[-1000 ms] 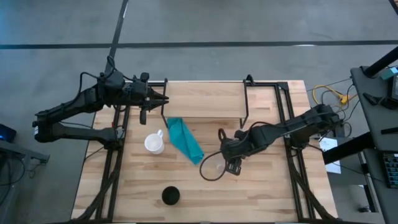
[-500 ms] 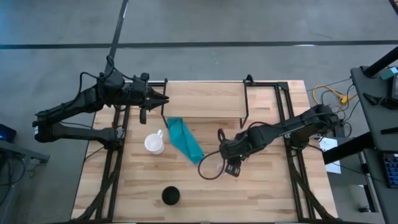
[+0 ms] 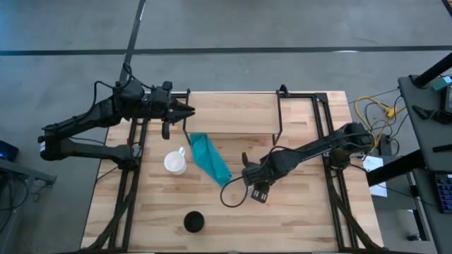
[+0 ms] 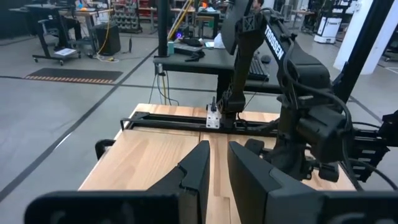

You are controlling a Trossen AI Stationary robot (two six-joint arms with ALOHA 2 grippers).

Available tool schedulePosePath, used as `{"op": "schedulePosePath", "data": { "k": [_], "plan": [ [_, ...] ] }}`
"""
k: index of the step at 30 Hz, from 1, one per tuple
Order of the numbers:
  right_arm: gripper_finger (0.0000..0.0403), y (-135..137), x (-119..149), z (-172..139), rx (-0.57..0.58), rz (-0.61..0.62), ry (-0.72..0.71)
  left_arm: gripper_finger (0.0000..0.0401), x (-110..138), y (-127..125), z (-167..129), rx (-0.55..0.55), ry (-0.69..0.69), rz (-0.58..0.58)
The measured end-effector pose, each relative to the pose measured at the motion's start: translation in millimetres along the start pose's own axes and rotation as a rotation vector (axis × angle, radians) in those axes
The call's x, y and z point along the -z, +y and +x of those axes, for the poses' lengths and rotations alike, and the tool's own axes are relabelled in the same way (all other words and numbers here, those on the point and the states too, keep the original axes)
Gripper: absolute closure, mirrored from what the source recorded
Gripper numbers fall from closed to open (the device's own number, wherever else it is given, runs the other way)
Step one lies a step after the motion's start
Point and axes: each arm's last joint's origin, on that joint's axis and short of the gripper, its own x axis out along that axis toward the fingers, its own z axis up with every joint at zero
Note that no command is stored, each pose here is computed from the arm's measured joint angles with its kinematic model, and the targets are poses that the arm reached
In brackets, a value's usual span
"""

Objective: Stack small to large cups/mugs on shelf
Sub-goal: Put the transparent mug on the shelf

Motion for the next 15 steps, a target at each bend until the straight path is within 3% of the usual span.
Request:
{"op": "schedulePosePath", "data": {
  "k": [15],
  "plan": [
    [0.0275,-2.0,-3.9,8.5,0.033,0.014,0.003,0.0357,-0.9,-0.1,-0.4,0.0,-0.009,0.002]
  ]
}}
